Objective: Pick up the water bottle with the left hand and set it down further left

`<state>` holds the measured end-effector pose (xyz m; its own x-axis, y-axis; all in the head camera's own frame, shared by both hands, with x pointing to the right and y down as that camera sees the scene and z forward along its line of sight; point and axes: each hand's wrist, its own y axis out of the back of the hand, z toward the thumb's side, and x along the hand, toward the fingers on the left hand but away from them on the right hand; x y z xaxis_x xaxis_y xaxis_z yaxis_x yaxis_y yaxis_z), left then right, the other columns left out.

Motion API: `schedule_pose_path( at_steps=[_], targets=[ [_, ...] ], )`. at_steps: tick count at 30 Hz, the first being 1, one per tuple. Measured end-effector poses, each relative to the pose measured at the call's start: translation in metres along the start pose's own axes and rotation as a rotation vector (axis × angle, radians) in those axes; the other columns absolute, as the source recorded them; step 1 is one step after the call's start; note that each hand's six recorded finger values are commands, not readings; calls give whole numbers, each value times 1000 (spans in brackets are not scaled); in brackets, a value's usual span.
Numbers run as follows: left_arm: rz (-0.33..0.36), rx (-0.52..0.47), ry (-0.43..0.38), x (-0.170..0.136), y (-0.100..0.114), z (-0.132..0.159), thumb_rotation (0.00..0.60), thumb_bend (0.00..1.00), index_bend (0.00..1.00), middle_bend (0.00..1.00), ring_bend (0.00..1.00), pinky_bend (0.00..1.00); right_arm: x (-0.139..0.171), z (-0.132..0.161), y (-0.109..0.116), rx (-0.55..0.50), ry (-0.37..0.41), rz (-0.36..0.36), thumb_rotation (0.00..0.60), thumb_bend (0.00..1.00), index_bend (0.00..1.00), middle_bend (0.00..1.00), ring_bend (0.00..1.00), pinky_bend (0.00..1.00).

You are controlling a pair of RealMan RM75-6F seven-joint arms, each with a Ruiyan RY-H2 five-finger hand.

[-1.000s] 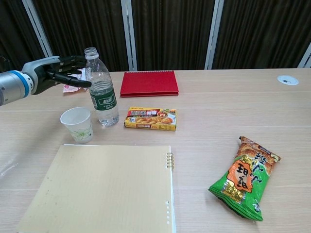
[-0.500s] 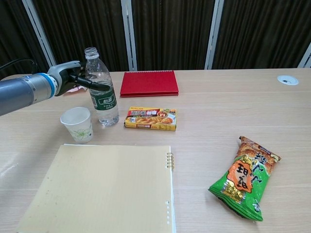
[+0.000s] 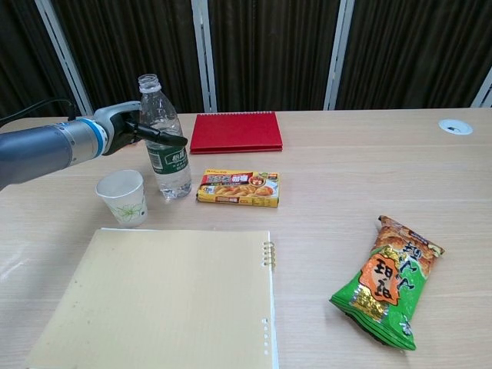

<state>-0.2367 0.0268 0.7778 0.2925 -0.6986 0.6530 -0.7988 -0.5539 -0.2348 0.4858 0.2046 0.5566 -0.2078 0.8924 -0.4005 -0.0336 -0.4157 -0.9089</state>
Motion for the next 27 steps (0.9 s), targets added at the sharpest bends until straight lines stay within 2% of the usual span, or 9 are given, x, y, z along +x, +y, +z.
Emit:
schedule_pose_path(
  at_steps=[9, 11, 15, 17, 20, 23, 27],
  targets=[
    [-29, -20, -16, 3, -14, 7, 600, 18, 218, 104, 24, 52, 0, -2, 4, -11, -4, -8, 600, 0, 0, 0, 0, 0],
    [-41, -32, -14, 4, -18, 9, 600, 60, 227, 136, 58, 86, 1, -2, 4, -12, -3, -8, 600, 0, 0, 0, 0, 0],
    [-54, -60, -12, 4, -22, 12, 600, 227, 269, 233, 170, 197, 1, -2, 4, -12, -3, -9, 600, 0, 0, 0, 0, 0],
    [-59, -74, -11, 5, -24, 14, 600, 327, 311, 303, 234, 267, 1, -3, 4, -13, -4, -8, 600, 0, 0, 0, 0, 0],
    [-65, -87, -10, 4, -25, 15, 600, 415, 394, 390, 305, 340, 1, -3, 4, -13, -5, -7, 600, 0, 0, 0, 0, 0],
    [-63, -102, -13, 4, -25, 16, 600, 440, 454, 442, 352, 379, 1, -3, 4, -12, -5, -8, 600, 0, 0, 0, 0, 0],
    [-40, -123, -28, 4, -23, 18, 600, 440, 481, 463, 372, 394, 2, -3, 4, -10, -3, -10, 600, 0, 0, 0, 0, 0]
  ],
)
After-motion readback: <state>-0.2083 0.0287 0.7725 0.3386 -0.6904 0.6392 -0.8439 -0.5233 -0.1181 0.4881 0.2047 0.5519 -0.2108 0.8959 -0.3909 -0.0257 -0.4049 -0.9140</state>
